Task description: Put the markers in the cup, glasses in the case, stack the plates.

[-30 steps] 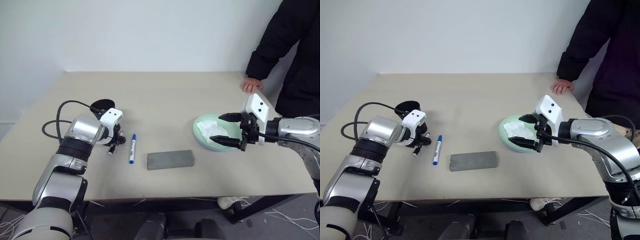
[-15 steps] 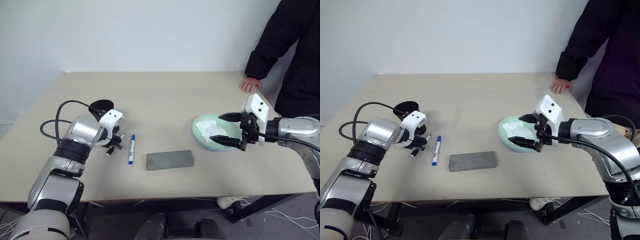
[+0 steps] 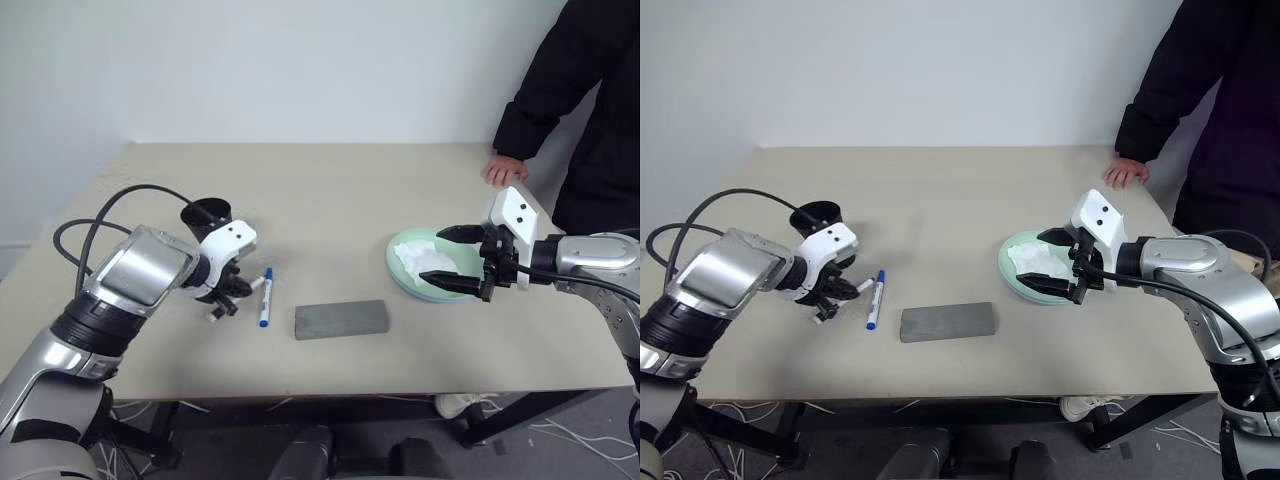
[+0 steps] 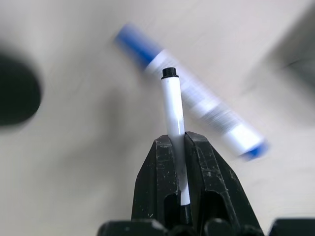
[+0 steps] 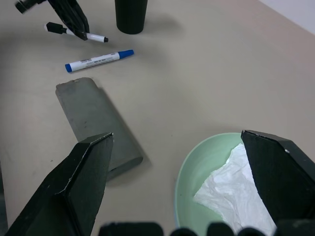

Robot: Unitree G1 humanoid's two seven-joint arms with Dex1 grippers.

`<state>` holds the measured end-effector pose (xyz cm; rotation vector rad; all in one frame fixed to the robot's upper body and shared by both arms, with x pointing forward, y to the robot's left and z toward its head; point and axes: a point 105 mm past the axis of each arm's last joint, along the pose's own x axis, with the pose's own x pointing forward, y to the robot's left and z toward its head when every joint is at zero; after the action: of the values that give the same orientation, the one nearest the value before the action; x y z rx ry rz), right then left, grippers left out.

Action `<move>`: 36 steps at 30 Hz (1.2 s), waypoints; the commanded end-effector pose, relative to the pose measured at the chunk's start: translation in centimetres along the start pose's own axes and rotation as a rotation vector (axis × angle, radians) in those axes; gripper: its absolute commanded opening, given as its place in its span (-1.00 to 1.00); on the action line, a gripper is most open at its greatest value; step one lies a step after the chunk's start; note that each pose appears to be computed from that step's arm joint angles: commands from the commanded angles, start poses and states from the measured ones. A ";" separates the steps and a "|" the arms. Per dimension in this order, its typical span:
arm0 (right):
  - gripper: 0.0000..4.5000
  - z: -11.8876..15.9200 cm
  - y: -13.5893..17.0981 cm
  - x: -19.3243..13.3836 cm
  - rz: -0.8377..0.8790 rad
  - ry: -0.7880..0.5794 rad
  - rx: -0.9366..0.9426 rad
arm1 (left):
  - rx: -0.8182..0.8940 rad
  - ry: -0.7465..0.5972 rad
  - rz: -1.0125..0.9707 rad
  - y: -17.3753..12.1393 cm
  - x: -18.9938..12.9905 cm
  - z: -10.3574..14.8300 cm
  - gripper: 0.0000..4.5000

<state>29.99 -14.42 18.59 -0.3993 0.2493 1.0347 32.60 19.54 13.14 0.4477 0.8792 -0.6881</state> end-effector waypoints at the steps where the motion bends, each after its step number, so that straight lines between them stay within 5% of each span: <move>1: 1.00 1.4 -0.3 -0.2 -0.015 -0.031 -0.056 | 0.036 -0.329 0.059 1.5 -2.6 5.8 -0.99; 9: 1.00 1.4 -0.2 -0.1 -0.012 -0.037 -0.057 | 0.037 -0.807 0.437 7.3 -5.8 11.2 -0.99; 14: 1.00 1.5 -0.3 -0.2 -0.015 -0.041 -0.055 | -0.057 -0.995 0.637 10.2 -7.3 10.4 -0.99; 23: 1.00 1.5 -0.3 -0.4 -0.017 -0.039 -0.050 | -0.131 -1.028 0.695 12.5 -6.9 6.6 -0.99; 36: 1.00 1.7 -0.4 -0.3 -0.014 -0.045 -0.056 | -0.107 -0.983 0.667 11.7 -3.6 5.2 -0.99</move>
<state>29.98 -14.09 18.66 -0.3956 0.2388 1.0490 42.08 26.18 18.82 0.1990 -0.1305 -0.1677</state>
